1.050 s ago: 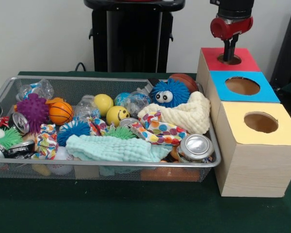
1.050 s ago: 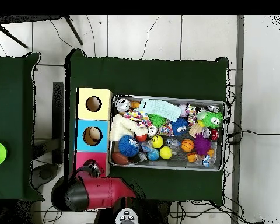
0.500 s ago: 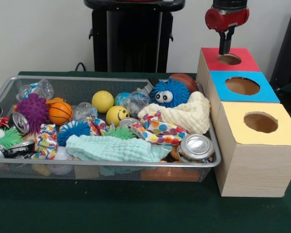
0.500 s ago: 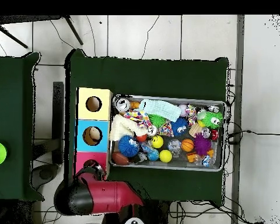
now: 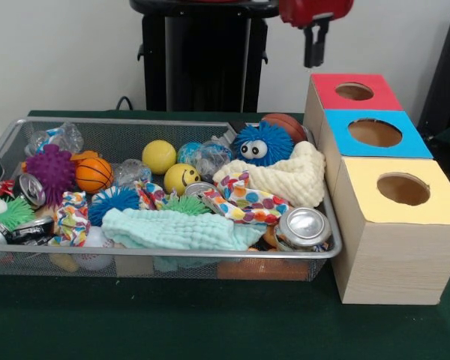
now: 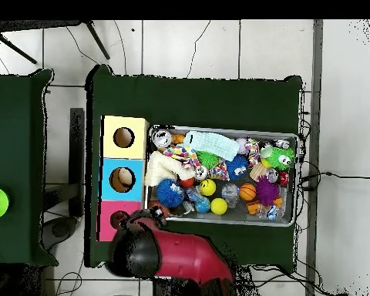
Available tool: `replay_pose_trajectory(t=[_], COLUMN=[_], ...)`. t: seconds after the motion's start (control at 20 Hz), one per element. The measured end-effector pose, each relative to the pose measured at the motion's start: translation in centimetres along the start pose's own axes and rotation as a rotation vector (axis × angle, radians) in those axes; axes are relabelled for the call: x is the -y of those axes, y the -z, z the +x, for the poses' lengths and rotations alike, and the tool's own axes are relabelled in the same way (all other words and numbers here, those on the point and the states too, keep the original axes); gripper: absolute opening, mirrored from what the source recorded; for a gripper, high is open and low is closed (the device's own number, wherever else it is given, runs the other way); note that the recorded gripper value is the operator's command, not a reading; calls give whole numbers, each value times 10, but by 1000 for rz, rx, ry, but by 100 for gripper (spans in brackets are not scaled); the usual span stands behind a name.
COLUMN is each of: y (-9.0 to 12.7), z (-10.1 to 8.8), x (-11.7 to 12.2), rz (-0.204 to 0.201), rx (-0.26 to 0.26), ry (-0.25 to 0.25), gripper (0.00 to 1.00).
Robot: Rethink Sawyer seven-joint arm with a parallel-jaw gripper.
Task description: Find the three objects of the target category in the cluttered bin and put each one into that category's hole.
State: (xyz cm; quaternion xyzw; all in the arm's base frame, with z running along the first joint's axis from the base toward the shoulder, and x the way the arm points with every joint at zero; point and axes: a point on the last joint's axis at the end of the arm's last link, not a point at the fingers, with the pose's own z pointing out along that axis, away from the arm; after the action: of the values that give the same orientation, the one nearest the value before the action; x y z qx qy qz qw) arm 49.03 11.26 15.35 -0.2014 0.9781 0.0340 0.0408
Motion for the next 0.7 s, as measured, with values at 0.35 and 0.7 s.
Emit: replay_pose_trajectory(t=[0.35,0.7], y=[-2,-20], z=[25,52], x=[79,142], rz=[20,30], rx=[-15,-28], ry=[-64,-18], gripper=[0,0])
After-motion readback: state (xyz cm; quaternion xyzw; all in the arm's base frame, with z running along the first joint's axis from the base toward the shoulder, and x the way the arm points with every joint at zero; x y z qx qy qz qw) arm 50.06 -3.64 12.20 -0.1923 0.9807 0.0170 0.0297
